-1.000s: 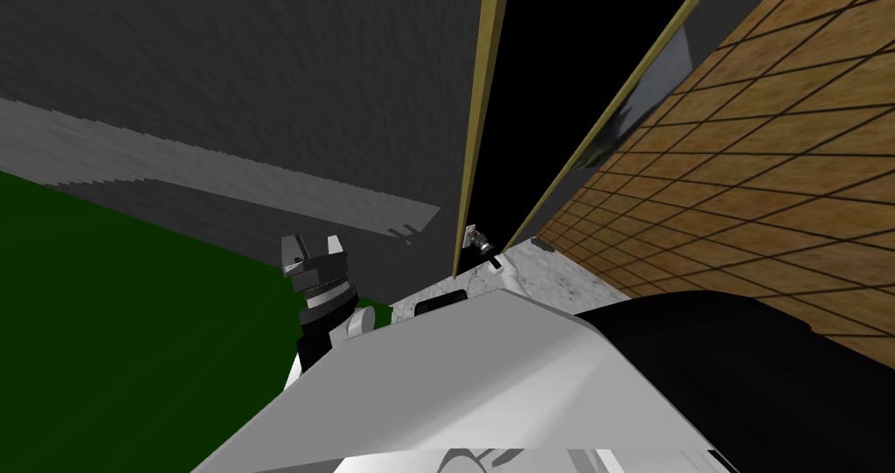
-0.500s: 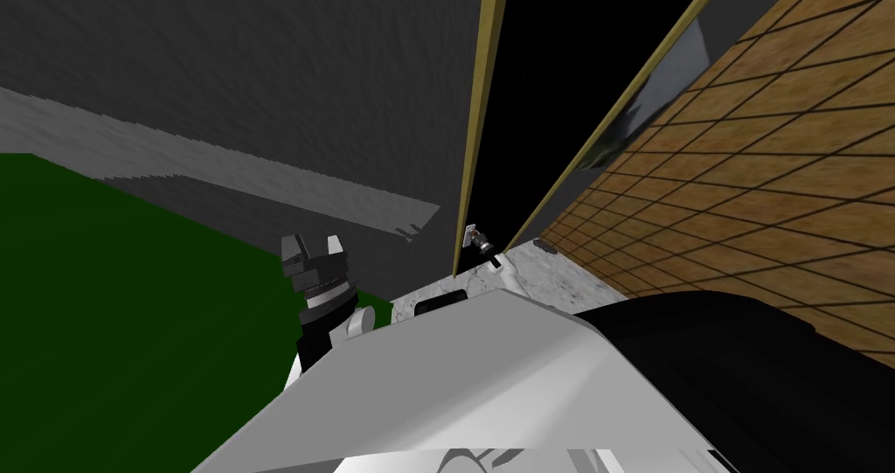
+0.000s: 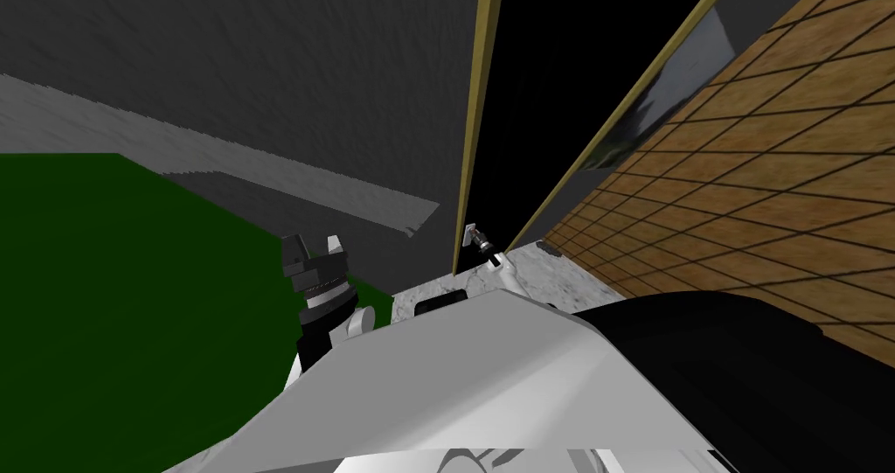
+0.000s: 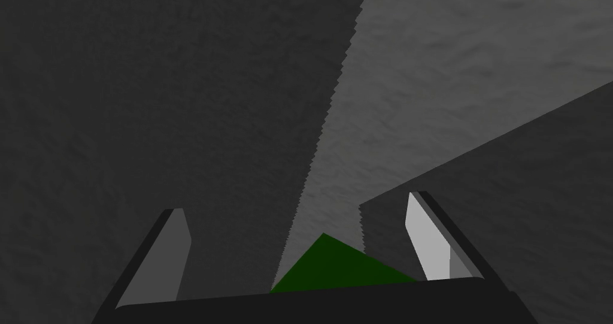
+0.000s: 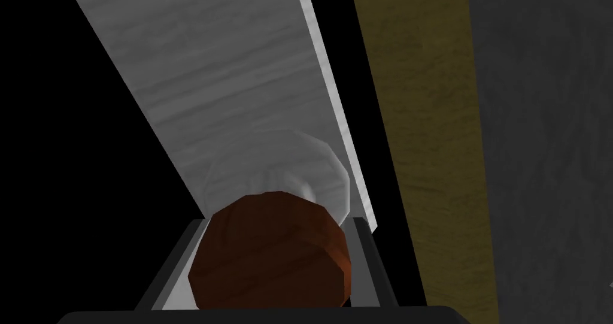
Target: Pull the door open
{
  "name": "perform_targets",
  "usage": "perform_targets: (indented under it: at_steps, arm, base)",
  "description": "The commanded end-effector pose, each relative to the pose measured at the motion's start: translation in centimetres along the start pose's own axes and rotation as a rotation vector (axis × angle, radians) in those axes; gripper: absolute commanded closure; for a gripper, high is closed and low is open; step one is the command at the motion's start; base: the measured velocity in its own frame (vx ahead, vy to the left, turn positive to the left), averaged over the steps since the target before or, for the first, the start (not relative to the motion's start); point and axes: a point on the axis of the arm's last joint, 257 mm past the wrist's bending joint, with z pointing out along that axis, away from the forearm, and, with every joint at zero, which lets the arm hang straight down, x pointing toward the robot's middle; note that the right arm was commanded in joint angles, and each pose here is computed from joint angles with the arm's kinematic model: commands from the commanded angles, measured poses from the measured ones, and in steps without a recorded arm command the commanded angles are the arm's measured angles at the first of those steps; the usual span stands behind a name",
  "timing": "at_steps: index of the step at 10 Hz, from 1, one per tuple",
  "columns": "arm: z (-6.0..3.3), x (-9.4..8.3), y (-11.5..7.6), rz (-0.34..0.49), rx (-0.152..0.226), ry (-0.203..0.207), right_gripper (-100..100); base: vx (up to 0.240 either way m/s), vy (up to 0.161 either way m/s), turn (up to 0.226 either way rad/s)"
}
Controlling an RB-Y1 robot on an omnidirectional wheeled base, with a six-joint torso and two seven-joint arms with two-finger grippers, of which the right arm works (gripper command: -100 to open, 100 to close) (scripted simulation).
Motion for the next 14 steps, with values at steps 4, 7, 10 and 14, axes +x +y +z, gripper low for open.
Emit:
perform_targets:
  at_steps: [4, 7, 10, 14]
  arm:
    - [0.62, -0.6, 0.2, 0.197, 0.003, -0.033, 100]
    - [0.96, -1.0, 0.1, 0.316, 0.008, -0.053, 100]
    - [1.29, -1.3, -0.1, 0.441, 0.012, -0.074, 100]
    - [1.81, -1.9, -0.4, 0.641, 0.018, -0.107, 100]
  base:
    - [-0.078, -0.052, 0.094]
    - [-0.064, -0.047, 0.086]
    - [-0.069, -0.04, 0.09]
    - [-0.07, -0.049, 0.099]
